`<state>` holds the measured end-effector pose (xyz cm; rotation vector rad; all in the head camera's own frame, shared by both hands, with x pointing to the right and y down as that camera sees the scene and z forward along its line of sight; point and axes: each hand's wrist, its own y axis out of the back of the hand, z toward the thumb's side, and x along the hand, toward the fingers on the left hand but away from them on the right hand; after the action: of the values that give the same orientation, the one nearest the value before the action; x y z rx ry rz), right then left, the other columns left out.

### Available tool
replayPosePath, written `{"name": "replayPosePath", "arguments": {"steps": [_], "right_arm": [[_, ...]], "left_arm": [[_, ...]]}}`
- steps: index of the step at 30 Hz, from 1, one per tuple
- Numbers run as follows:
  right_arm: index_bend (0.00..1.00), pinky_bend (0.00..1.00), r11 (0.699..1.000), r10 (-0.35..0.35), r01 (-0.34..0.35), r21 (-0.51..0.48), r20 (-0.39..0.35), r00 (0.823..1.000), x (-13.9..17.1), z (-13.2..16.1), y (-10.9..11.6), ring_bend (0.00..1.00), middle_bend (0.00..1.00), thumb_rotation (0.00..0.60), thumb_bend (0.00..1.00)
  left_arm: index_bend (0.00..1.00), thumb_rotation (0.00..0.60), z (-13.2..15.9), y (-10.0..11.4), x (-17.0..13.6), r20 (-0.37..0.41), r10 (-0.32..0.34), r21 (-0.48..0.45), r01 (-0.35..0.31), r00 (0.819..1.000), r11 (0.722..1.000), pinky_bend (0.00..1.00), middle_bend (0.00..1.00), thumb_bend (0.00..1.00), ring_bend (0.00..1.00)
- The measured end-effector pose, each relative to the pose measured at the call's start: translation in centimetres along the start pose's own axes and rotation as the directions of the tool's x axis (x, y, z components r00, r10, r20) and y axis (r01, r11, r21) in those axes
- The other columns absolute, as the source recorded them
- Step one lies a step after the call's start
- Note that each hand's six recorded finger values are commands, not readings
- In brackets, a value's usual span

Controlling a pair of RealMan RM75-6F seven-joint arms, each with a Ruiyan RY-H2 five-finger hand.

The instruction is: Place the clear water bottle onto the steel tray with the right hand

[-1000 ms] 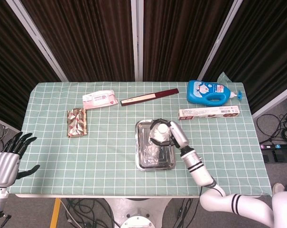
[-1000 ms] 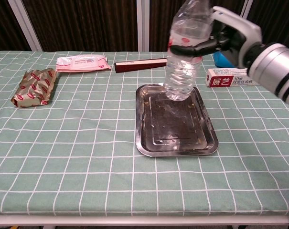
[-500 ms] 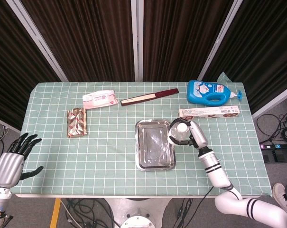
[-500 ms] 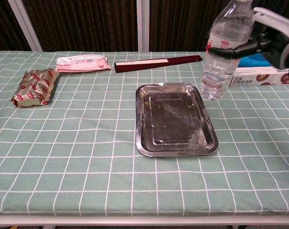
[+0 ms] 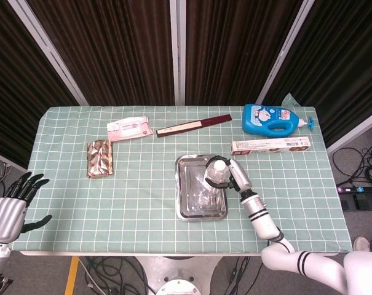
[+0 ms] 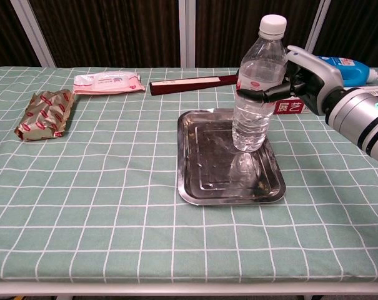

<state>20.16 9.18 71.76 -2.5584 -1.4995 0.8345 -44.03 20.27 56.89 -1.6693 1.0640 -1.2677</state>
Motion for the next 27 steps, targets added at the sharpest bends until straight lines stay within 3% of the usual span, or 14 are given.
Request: {"name": "replayPosePath", "arguments": {"steps": [14, 19, 23, 27], "right_arm": [[0.62, 0.50, 1.000, 0.019, -0.019, -0.010, 0.005, 1.000, -1.3, -0.9, -1.8, 0.39, 0.54, 0.600, 0.28], [0.62, 0.50, 0.999, 0.030, -0.030, -0.013, 0.014, 0.999, -1.7, -1.4, -2.4, 0.39, 0.53, 0.600, 0.20], [0.49, 0.44, 0.999, 0.052, -0.052, -0.004, 0.008, 0.999, -1.6, -1.4, -2.7, 0.34, 0.52, 0.600, 0.02], [0.27, 0.30, 0.996, 0.088, -0.088, 0.002, -0.014, 0.996, -1.4, -1.1, -2.9, 0.18, 0.39, 0.600, 0.00]], "left_arm": [[0.24, 0.600, -1.2, 0.0, -0.1, -0.020, -0.001, 0.002, 0.002, 1.000, 1.000, 0.19, 0.23, 0.13, 0.10], [0.24, 0.600, -1.4, -0.1, 0.0, -0.019, -0.002, -0.001, 0.002, 1.000, 1.000, 0.19, 0.23, 0.13, 0.10], [0.24, 0.600, -1.4, -0.1, 0.0, -0.017, -0.001, -0.004, 0.001, 1.000, 1.000, 0.19, 0.23, 0.14, 0.10], [0.24, 0.600, -1.2, -0.1, 0.0, -0.011, -0.002, -0.005, 0.002, 1.000, 1.000, 0.19, 0.23, 0.14, 0.10]]}}
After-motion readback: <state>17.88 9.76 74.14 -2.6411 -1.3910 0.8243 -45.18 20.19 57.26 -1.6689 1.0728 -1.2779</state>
